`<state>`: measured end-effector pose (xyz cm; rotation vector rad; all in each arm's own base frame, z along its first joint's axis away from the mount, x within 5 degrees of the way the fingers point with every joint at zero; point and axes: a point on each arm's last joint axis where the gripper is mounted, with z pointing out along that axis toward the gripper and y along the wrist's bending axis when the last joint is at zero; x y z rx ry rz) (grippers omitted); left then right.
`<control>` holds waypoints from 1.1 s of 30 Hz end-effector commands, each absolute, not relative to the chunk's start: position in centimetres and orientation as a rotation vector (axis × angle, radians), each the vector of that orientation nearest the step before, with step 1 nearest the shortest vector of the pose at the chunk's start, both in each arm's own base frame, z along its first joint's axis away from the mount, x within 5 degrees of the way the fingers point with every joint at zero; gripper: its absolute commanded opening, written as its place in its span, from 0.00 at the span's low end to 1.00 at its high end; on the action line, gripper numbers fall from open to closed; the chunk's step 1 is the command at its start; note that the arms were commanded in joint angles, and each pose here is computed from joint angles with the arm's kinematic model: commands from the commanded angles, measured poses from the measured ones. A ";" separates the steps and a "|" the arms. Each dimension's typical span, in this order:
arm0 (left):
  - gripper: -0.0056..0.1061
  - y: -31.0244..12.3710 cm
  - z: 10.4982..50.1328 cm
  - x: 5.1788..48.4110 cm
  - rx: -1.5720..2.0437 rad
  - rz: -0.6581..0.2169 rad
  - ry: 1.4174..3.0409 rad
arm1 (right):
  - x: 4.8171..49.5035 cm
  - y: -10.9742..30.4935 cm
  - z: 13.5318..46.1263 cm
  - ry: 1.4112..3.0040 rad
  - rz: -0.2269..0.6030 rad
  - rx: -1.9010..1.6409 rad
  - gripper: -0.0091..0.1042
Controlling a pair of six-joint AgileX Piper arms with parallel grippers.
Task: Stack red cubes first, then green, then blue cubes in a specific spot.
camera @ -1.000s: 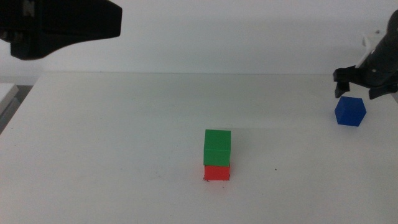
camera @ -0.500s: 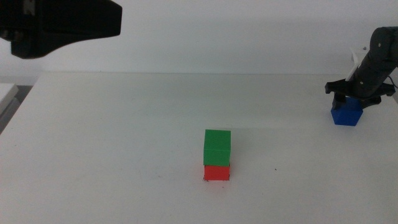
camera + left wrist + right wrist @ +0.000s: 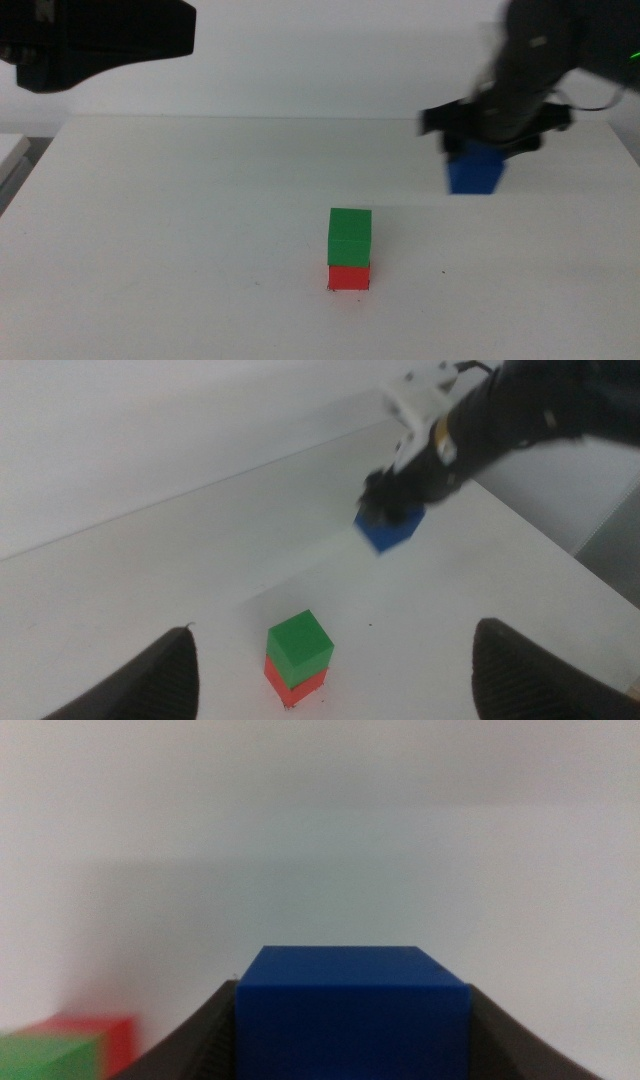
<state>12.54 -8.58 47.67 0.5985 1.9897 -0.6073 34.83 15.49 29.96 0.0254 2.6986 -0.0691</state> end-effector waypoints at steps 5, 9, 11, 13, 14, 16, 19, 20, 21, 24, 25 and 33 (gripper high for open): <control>0.89 -8.6 47.8 12.6 0.587 -0.608 1.980 | 30.4 23.7 31.9 2.697 0.007 0.023 0.19; 0.89 -8.5 47.8 12.6 0.588 -0.603 1.980 | 30.0 26.2 30.6 2.701 -0.008 0.035 0.19; 0.89 -8.5 47.8 12.6 0.587 -0.606 1.980 | 29.7 27.1 29.8 2.717 -0.001 0.022 0.19; 0.89 -8.5 47.8 12.6 0.587 -0.606 1.980 | 29.7 27.6 29.1 2.731 -0.012 0.015 0.19; 0.89 -8.5 47.8 12.6 0.587 -0.606 1.980 | 29.8 27.8 28.7 2.736 -0.021 0.017 0.19; 0.89 -8.5 47.8 12.6 0.585 -0.606 1.982 | 29.7 28.2 28.5 2.720 -0.017 0.014 0.19; 0.89 -8.5 47.8 12.6 0.585 -0.606 1.982 | 29.7 28.9 28.2 2.697 0.012 -0.002 0.19; 0.89 -8.5 47.8 12.6 0.585 -0.606 1.982 | 29.8 29.0 28.1 2.694 0.015 0.010 0.19; 0.89 -8.5 47.8 12.6 0.585 -0.606 1.982 | 29.8 29.1 28.0 2.693 0.010 0.011 0.19; 0.89 -8.5 47.8 12.6 0.584 -0.605 1.976 | 29.8 29.2 27.9 2.684 0.006 0.019 0.19; 0.89 -8.5 47.8 12.6 0.585 -0.604 1.974 | 29.9 29.1 27.9 2.678 0.003 0.019 0.19; 0.89 -8.5 47.8 12.6 0.585 -0.604 1.974 | 30.4 29.3 27.6 2.643 -0.006 0.033 0.19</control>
